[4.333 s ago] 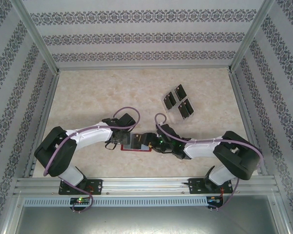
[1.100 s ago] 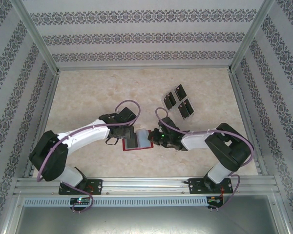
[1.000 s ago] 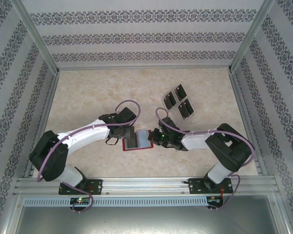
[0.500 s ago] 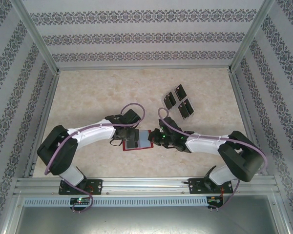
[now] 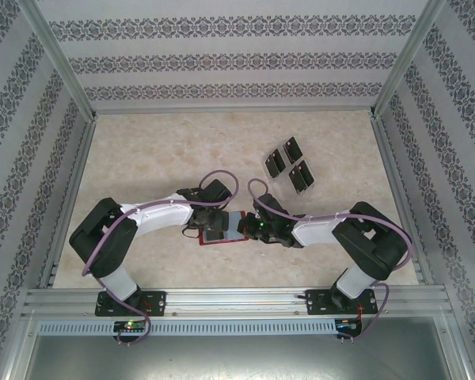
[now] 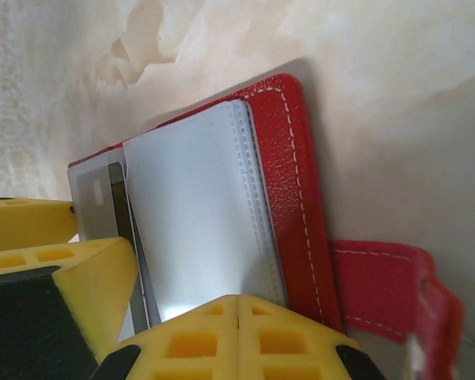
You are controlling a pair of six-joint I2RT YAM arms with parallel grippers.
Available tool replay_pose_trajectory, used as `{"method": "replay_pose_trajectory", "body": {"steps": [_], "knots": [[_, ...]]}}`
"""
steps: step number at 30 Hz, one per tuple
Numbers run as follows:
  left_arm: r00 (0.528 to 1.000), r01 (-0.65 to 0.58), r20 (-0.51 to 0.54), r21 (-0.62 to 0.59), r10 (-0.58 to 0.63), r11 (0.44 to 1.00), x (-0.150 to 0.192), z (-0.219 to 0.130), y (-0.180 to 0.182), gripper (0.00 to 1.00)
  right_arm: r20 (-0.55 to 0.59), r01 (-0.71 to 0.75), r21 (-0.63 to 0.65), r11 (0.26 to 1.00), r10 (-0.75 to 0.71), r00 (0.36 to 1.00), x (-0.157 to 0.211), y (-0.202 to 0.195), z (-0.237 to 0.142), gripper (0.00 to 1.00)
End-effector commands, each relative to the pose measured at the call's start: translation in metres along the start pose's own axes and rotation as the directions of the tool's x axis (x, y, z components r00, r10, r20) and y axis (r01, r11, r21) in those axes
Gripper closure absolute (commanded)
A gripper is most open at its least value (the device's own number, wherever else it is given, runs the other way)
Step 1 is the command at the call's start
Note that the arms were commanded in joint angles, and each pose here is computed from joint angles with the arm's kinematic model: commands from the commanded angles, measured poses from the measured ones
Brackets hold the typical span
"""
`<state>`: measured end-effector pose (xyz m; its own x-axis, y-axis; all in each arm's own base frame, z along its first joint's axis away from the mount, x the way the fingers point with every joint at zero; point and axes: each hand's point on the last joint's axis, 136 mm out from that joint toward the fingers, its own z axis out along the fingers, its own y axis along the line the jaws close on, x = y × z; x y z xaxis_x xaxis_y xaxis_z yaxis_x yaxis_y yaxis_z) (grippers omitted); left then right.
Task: Put the credit cards into the card holder
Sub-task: Insert the credit card into the card slot, then flip over the card slot in the card holder.
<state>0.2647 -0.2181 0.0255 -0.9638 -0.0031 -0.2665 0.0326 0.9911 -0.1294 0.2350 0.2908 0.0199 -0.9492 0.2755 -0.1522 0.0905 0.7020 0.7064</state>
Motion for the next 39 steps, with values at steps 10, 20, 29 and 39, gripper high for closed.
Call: {"method": "replay_pose_trajectory", "body": {"steps": [10, 20, 29, 39], "knots": [[1.000, 0.003, -0.023, -0.033, -0.004, 0.999, 0.010, 0.009, 0.004, 0.25, -0.014, -0.020, 0.031, 0.999, 0.021, 1.000, 0.009, -0.014, 0.004, 1.00], [0.999, -0.019, -0.036, -0.120, 0.015, 0.993, 0.022, 0.000, 0.029, 0.25, -0.009, -0.026, 0.043, 0.999, 0.027, 1.000, 0.008, -0.017, 0.004, 1.00], [0.999, -0.013, -0.033, -0.151, 0.008, 0.988, 0.025, -0.004, 0.045, 0.25, -0.007, -0.027, 0.042, 0.999, 0.027, 1.000, 0.008, -0.017, 0.004, 1.00], [1.000, -0.010, 0.004, -0.133, 0.011, 0.991, 0.010, -0.012, 0.042, 0.25, -0.008, -0.020, 0.031, 0.999, 0.021, 1.000, 0.006, -0.011, 0.005, 1.00]]}}
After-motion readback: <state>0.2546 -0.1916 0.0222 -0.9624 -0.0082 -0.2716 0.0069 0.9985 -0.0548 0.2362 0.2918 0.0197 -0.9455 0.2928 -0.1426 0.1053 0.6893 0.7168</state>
